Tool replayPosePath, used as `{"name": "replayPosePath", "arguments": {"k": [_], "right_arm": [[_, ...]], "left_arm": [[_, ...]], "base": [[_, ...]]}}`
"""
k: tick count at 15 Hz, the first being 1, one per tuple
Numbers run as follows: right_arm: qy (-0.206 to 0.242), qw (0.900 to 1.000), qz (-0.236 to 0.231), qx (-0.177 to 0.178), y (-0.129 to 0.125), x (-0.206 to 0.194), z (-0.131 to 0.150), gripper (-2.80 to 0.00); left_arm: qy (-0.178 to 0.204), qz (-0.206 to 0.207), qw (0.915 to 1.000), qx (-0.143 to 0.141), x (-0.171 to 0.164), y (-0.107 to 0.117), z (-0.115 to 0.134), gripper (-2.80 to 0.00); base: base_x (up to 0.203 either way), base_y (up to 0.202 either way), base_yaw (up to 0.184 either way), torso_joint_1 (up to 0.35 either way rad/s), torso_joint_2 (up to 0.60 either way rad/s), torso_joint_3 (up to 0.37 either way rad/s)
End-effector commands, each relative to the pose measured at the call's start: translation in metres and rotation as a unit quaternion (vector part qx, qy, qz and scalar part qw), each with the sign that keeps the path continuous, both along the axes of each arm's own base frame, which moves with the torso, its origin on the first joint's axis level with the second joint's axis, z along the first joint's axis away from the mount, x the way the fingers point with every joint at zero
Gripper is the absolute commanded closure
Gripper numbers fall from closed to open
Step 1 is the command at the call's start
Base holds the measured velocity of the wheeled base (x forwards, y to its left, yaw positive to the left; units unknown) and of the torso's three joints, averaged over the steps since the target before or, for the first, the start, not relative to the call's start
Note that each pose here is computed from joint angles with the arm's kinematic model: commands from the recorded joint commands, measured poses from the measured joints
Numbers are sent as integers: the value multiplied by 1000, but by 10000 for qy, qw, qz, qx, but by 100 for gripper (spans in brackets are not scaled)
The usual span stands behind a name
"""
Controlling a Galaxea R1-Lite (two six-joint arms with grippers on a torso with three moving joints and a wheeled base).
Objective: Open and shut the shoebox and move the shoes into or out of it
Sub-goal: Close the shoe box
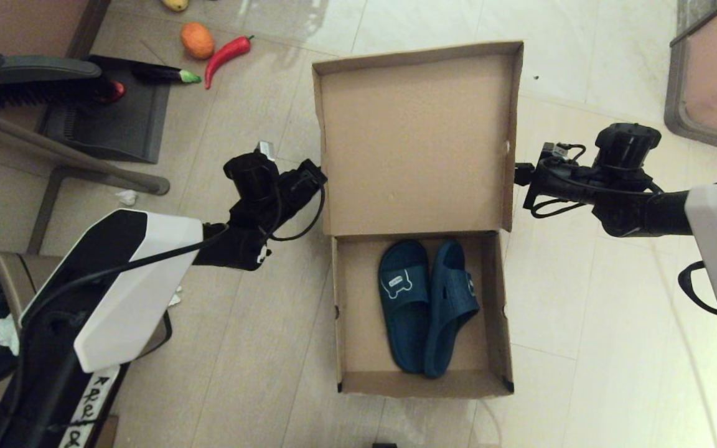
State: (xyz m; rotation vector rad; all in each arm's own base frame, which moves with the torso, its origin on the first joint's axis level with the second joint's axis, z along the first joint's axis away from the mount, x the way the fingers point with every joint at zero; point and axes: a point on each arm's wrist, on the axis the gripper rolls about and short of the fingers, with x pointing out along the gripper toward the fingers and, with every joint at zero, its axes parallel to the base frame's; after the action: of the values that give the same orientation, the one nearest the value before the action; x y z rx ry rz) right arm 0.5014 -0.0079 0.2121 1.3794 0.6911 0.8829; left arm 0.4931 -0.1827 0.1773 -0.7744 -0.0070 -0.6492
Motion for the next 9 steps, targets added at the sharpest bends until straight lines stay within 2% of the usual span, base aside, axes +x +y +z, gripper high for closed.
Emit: {"name": "replayPosePath", "arguments": {"k": [1, 9], "right_arm": [[32, 9999, 161, 6, 1, -1, 1, 0], [-127, 9994, 309, -56, -8, -8, 15, 0]], "left_arm": [[-112, -109, 9999, -45, -5, -2, 11, 0], [-304, -446, 9985, -73, -22, -20, 34, 0]], "base": [[0, 0, 0, 0, 0, 0], [0, 0, 0, 0, 0, 0]]}}
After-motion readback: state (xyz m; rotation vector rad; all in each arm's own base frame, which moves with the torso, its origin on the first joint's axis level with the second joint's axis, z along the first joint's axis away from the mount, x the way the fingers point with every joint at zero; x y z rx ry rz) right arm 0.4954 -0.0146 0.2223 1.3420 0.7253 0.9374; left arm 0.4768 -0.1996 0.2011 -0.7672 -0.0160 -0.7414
